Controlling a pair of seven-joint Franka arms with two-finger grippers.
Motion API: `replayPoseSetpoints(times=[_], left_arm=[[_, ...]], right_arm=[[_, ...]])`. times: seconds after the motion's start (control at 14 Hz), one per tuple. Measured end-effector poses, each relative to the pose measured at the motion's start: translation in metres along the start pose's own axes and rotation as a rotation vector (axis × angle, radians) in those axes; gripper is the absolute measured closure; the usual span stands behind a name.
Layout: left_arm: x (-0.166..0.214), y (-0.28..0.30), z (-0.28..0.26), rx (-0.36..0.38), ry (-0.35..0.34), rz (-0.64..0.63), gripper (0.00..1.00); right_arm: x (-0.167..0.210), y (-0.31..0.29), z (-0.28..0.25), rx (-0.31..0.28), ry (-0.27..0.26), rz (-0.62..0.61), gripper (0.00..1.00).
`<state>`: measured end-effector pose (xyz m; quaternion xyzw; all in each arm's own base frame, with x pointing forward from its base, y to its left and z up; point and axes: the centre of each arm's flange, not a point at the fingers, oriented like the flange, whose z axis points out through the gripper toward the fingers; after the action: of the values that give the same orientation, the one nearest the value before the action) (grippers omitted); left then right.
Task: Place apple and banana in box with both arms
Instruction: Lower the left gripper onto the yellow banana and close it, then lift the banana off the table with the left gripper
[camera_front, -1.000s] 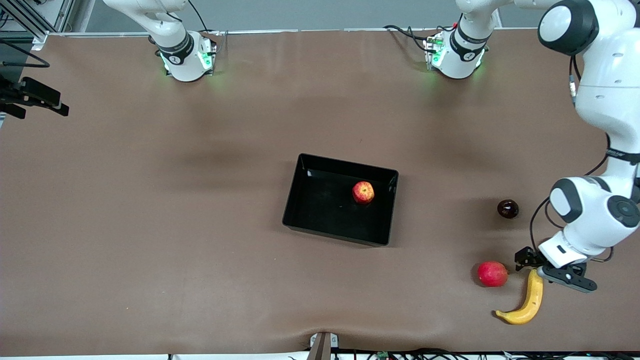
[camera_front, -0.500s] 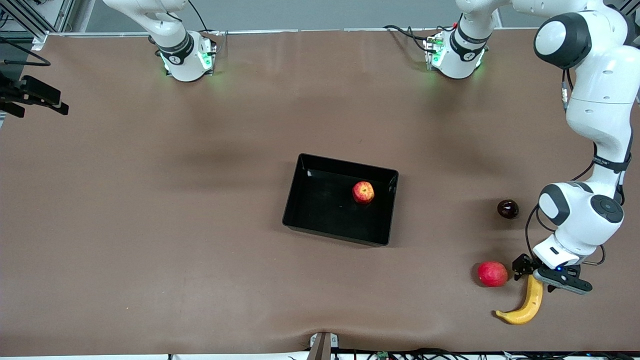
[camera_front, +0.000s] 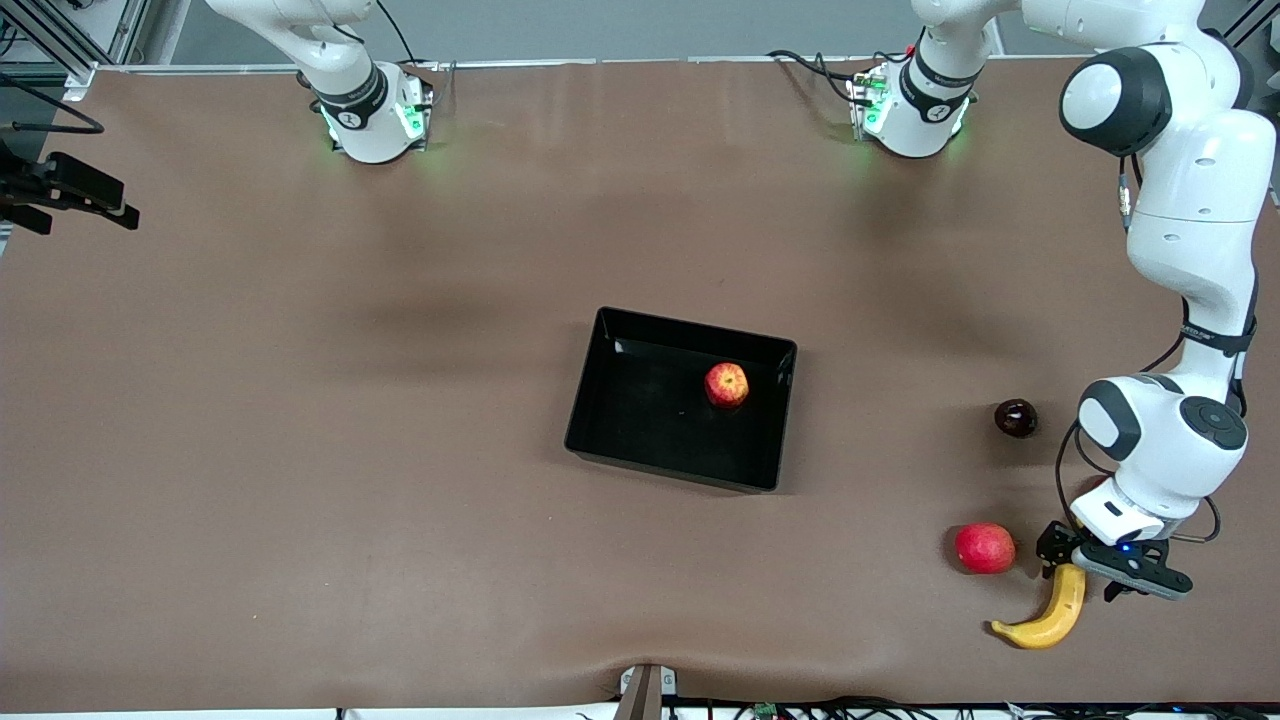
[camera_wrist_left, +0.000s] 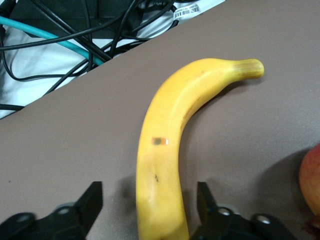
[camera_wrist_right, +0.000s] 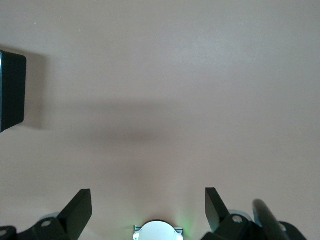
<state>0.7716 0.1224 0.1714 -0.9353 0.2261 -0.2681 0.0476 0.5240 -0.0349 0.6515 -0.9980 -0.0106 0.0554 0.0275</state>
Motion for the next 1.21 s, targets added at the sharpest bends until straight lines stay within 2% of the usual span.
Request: replayPoseSetpoints(times=[0.21,0.29,0.86,1.21], left_arm=[[-0.001,0.001,0.003,-0.002,0.000,0.003,0.58],[0.000,0.003,0.003,-0.001,0.002,0.005,0.63],[0.017,0.017,0.001,-0.018,0.020,0.019,0.63],[0.074,0.026,-0.050,-0.113,-0.038,0.036,0.63]], right_arm=[[0.000,0.000,0.000,0.000,0.000,0.000,0.00],[0.000,0.000,0.000,0.000,0.000,0.000,0.00],[-0.001,0.000,0.000,0.000,-0.004,0.001,0.00],[-0.001,0.000,0.001,0.000,-0.006,0.001,0.00]])
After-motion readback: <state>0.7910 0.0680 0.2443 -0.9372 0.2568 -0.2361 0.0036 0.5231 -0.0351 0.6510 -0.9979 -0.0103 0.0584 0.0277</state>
